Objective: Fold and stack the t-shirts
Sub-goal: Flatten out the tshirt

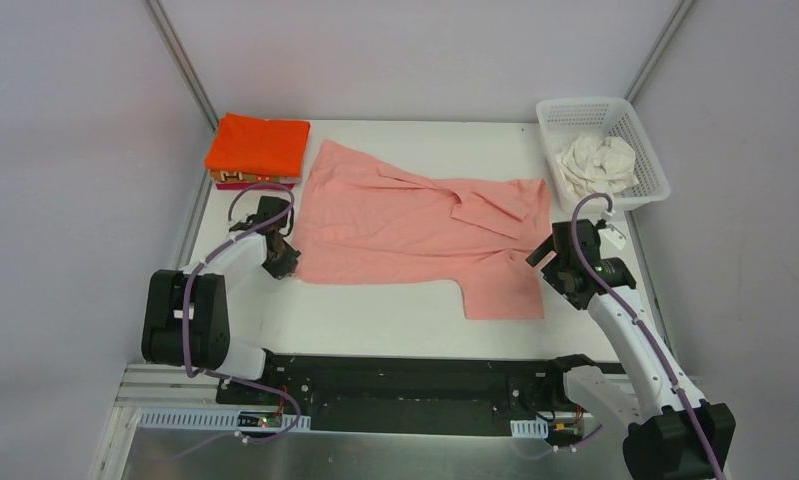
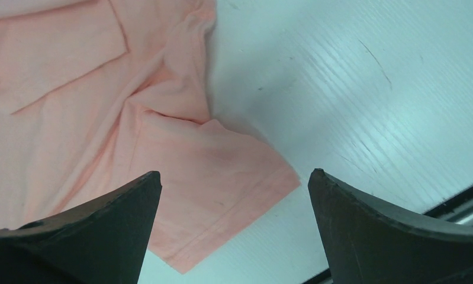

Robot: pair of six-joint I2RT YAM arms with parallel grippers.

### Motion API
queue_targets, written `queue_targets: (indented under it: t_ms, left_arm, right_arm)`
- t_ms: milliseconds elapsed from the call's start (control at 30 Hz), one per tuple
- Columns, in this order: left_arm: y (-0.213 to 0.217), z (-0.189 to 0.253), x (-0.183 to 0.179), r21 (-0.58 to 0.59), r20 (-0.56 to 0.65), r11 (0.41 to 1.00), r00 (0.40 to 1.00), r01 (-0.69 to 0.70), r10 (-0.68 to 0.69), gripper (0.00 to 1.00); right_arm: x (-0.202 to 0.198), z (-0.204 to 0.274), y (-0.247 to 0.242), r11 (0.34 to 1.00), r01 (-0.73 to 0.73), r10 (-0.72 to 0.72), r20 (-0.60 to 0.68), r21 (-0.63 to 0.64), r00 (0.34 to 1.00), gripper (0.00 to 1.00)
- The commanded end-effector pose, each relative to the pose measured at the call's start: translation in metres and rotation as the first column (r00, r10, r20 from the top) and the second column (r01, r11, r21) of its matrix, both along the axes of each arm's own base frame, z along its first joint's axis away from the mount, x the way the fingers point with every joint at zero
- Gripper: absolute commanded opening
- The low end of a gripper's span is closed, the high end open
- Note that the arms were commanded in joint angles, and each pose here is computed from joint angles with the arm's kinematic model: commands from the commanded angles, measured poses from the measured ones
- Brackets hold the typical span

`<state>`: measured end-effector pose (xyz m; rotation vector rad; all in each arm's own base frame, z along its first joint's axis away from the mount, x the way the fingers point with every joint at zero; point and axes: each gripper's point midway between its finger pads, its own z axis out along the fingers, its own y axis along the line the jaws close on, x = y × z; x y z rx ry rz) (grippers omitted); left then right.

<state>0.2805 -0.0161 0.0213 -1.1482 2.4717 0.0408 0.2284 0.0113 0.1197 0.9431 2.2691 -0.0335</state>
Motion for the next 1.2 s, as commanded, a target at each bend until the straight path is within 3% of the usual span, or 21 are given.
queue_targets:
  t_ms: [0,133,267,367,667,1167]
  left_arm:
    - [0.034,0.014,-0.015,0.166,0.002,0.986,0.999,-0.034,0.034,0.00]
    - [0.032,0.018,-0.012,0.162,0.008,0.987,1.000,-0.014,0.013,0.00]
    - [0.025,0.018,-0.011,0.126,0.010,0.992,1.000,-0.002,0.001,0.00]
    - [0.026,0.019,-0.012,0.125,0.016,0.992,1.000,-0.002,0.000,0.00]
    - [0.025,0.022,-0.017,0.120,0.040,0.993,0.999,-0.008,0.003,0.00]
    - [0.028,0.024,-0.017,0.132,0.049,0.991,0.999,-0.015,0.008,0.00]
  right_arm:
    - [-0.042,-0.015,-0.021,0.993,0.094,-0.105,-0.157,-0.070,0.982,0.99]
    - [-0.067,-0.032,-0.017,0.992,0.118,-0.124,-0.256,-0.037,0.959,0.95]
    - [-0.078,-0.056,0.016,0.983,0.114,-0.065,-0.312,0.141,0.948,0.87]
    - [-0.087,-0.071,0.028,0.968,0.143,-0.060,-0.360,0.206,0.931,0.81]
    - [-0.094,-0.086,0.031,0.976,0.153,-0.080,-0.395,0.157,0.915,0.66]
    - [-0.067,-0.109,0.028,0.987,0.141,-0.103,-0.353,0.082,0.930,0.58]
